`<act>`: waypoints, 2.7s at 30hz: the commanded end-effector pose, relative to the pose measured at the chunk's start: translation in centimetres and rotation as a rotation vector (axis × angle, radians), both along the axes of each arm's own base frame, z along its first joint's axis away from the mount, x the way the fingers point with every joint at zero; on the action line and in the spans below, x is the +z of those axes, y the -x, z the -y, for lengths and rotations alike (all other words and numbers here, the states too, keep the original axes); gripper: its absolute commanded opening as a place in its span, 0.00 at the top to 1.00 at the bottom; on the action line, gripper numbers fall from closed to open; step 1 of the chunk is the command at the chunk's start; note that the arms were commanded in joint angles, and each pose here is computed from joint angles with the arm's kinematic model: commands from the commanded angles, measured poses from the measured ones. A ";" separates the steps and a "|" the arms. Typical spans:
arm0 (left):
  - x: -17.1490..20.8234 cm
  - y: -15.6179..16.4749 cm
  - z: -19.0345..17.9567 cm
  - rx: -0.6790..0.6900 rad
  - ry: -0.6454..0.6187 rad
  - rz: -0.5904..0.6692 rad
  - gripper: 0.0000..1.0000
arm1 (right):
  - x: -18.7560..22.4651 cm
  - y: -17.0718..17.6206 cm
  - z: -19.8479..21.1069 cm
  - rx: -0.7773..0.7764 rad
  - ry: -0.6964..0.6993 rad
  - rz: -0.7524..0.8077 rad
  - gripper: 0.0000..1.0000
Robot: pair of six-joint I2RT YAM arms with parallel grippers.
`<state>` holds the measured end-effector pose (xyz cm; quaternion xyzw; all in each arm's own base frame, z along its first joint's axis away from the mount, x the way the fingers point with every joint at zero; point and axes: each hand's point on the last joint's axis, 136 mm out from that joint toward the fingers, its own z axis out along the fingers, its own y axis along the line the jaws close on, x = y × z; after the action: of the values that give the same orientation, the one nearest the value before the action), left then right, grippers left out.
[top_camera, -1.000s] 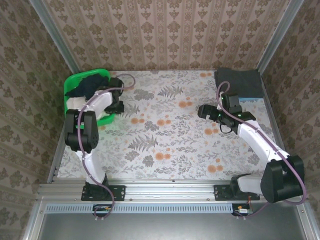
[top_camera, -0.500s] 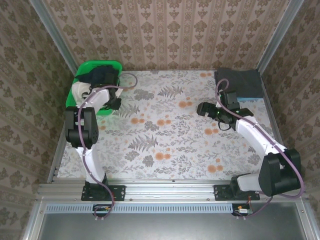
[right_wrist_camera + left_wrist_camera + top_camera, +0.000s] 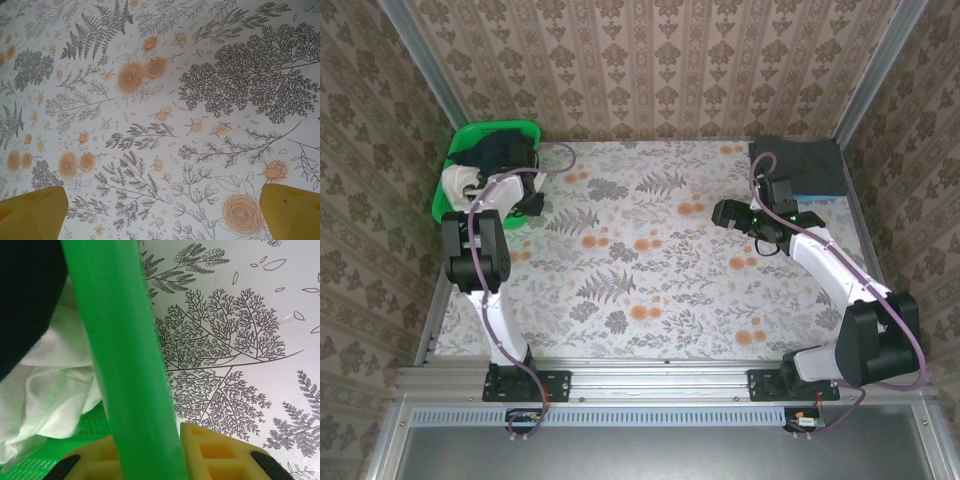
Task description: Fold and stack the t-shirts
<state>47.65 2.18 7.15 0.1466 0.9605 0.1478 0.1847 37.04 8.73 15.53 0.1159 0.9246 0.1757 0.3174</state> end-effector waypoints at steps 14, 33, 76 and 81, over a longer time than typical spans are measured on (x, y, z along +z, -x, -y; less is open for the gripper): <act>10.0 -0.9 6.3 0.080 0.329 0.195 0.00 | 0.5 0.1 -0.6 0.009 -0.014 -0.003 0.00; 7.2 -10.7 -5.0 0.532 0.372 0.280 0.27 | -1.6 -0.4 -1.5 0.038 -0.032 -0.030 0.00; 19.1 4.3 19.3 0.055 0.583 0.488 0.46 | 1.2 2.9 -4.6 0.181 -0.070 0.113 0.10; 11.2 5.9 16.9 0.114 0.519 0.324 0.19 | -3.1 4.3 -3.6 0.141 0.054 -0.052 0.12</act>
<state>42.74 -14.15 19.09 0.0234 0.9279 -0.0494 0.3688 34.14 13.52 14.79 0.0426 0.9187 0.2279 0.3196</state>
